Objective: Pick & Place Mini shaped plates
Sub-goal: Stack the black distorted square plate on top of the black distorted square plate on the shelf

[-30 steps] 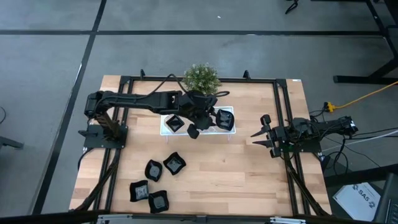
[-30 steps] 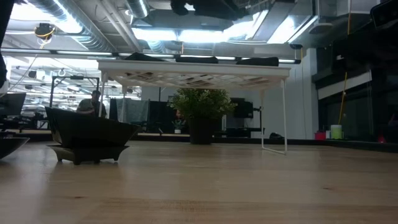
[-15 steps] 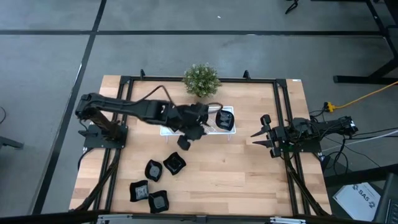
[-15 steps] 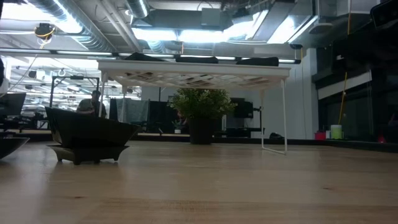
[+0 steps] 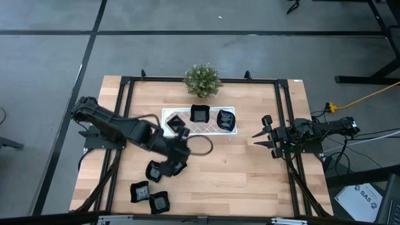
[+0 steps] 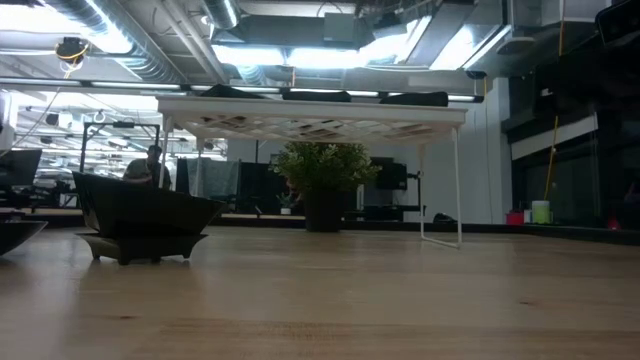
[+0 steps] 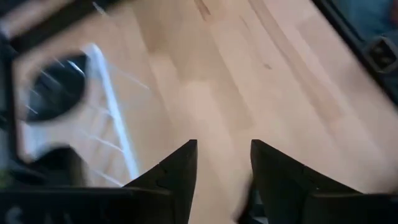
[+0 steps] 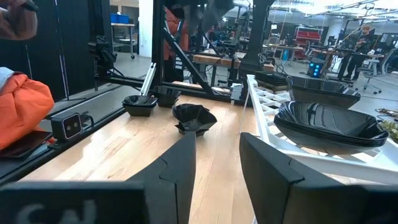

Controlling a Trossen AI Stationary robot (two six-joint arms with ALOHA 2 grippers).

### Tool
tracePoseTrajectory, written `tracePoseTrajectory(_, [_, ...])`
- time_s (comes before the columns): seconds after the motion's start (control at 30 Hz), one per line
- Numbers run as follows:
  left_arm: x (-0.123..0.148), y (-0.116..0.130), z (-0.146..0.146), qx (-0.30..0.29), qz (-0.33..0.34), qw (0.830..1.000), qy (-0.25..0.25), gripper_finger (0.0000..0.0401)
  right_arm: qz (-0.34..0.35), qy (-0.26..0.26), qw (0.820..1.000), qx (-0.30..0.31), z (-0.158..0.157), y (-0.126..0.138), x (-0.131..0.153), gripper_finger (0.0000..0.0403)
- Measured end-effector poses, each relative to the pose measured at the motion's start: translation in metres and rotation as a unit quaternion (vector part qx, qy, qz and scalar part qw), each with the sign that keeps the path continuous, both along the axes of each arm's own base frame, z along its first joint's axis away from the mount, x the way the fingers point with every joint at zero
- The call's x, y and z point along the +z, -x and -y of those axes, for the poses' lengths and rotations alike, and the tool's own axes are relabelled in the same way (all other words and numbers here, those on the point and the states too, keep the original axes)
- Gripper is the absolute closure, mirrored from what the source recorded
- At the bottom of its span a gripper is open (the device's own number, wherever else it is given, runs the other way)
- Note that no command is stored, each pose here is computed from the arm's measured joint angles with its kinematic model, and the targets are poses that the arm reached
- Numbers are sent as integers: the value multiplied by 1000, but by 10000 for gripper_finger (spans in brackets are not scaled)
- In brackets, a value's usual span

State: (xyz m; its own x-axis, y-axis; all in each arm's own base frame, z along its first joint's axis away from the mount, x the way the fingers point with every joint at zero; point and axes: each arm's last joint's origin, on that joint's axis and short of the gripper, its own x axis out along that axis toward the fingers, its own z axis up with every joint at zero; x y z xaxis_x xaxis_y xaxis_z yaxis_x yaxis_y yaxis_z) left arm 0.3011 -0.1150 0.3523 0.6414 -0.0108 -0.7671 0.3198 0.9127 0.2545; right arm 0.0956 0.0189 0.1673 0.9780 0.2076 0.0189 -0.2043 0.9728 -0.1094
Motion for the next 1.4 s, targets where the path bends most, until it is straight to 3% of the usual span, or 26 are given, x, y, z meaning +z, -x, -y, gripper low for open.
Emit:
tracePoseTrajectory(0.27, [-8, 28, 34, 47, -69, 995, 54, 258, 0, 0, 1000, 0, 0, 0, 0, 279])
tracePoseTrajectory(0.5, [-9, 43, 56, 77, -82, 989, 95, 258, 0, 0, 1000, 0, 0, 0, 0, 279])
tracePoseTrajectory(0.67, [-16, 49, 62, 87, -63, 993, 52, 258, 0, 0, 1000, 0, 0, 0, 0, 279])
tracePoseTrajectory(1.0, [-71, 57, 62, 115, -123, 985, 32, 258, 0, 0, 1000, 0, 0, 0, 0, 279])
tracePoseTrajectory(1.4, [-122, 62, 62, 50, -126, 991, -7, 258, 0, 0, 1000, 0, 0, 0, 0, 279])
